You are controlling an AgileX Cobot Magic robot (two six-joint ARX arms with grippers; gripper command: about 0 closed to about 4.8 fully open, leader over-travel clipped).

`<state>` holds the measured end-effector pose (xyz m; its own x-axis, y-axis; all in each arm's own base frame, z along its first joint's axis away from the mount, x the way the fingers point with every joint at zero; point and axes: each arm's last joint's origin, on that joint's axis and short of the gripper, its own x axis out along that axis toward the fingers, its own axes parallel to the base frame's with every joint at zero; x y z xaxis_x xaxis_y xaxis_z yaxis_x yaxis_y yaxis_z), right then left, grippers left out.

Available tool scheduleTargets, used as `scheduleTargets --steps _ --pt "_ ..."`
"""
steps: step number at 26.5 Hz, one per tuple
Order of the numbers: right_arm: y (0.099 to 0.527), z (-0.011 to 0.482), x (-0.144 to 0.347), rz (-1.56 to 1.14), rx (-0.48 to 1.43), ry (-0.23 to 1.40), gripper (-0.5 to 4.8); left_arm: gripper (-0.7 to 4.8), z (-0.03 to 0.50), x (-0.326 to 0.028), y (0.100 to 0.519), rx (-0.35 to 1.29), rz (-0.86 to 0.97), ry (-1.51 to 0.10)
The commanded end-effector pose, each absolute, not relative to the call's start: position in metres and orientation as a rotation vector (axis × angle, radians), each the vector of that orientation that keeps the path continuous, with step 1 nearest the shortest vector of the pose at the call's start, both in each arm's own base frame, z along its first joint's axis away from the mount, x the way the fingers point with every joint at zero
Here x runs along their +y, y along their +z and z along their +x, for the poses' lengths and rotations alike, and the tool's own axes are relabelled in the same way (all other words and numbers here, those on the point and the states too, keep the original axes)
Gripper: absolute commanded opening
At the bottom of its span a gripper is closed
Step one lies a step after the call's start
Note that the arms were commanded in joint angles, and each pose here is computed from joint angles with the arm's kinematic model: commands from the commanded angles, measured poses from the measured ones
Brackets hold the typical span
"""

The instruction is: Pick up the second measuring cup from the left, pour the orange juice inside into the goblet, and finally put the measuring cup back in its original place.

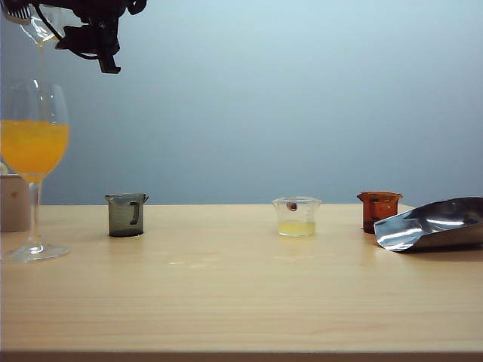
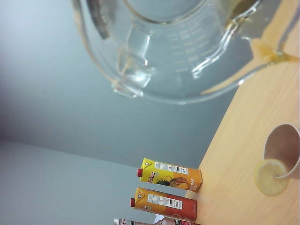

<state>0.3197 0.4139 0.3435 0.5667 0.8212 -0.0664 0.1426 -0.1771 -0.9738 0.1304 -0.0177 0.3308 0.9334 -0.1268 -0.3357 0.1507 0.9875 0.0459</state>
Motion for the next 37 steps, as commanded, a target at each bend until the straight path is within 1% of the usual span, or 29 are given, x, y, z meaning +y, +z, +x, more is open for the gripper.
scheduleTargets --steps 1,4,7,14,16,20,22,23,25,27,30,37 --pt "0.354 0.317 0.413 -1.659 -0.852 0.711 1.56 -0.03 0.131 -0.018 0.332 0.325 0.066 -0.144" --pt "0.353 0.316 0.413 -1.641 -0.842 0.72 1.56 -0.03 0.131 -0.018 0.332 0.325 0.066 -0.144" --pt "0.354 0.316 0.413 -1.526 -0.782 0.755 1.56 -0.03 0.131 -0.018 0.332 0.325 0.066 -0.144" --pt "0.354 0.317 0.412 -1.365 -0.674 0.785 1.56 -0.03 0.131 -0.018 0.332 0.325 0.066 -0.144" --pt "0.355 0.318 0.411 -1.281 -0.61 0.786 1.56 -0.03 0.131 -0.018 0.332 0.325 0.066 -0.144" --pt "0.362 0.323 0.402 -1.056 -0.411 0.693 1.57 -0.03 0.131 -0.018 0.332 0.325 0.066 -0.144" --pt "0.363 0.325 0.398 -0.945 -0.331 0.673 1.57 -0.03 0.131 -0.018 0.332 0.325 0.066 -0.144" --pt "0.367 0.332 0.387 -0.815 -0.251 0.668 1.57 -0.03 0.131 -0.018 0.332 0.325 0.066 -0.144" --pt "0.367 0.337 0.38 -0.71 -0.186 0.685 1.57 -0.03 0.131 -0.018 0.332 0.326 0.066 -0.145" --pt "0.362 0.352 0.364 -0.587 -0.075 0.751 1.56 -0.03 0.131 -0.018 0.332 0.326 0.066 -0.145" --pt "0.356 0.358 0.358 -0.594 -0.028 0.802 1.56 -0.03 0.131 -0.018 0.332 0.325 0.066 -0.145" --pt "0.35 0.367 0.35 -0.466 0.062 0.78 1.55 -0.03 0.131 -0.018 0.332 0.326 0.066 -0.145"
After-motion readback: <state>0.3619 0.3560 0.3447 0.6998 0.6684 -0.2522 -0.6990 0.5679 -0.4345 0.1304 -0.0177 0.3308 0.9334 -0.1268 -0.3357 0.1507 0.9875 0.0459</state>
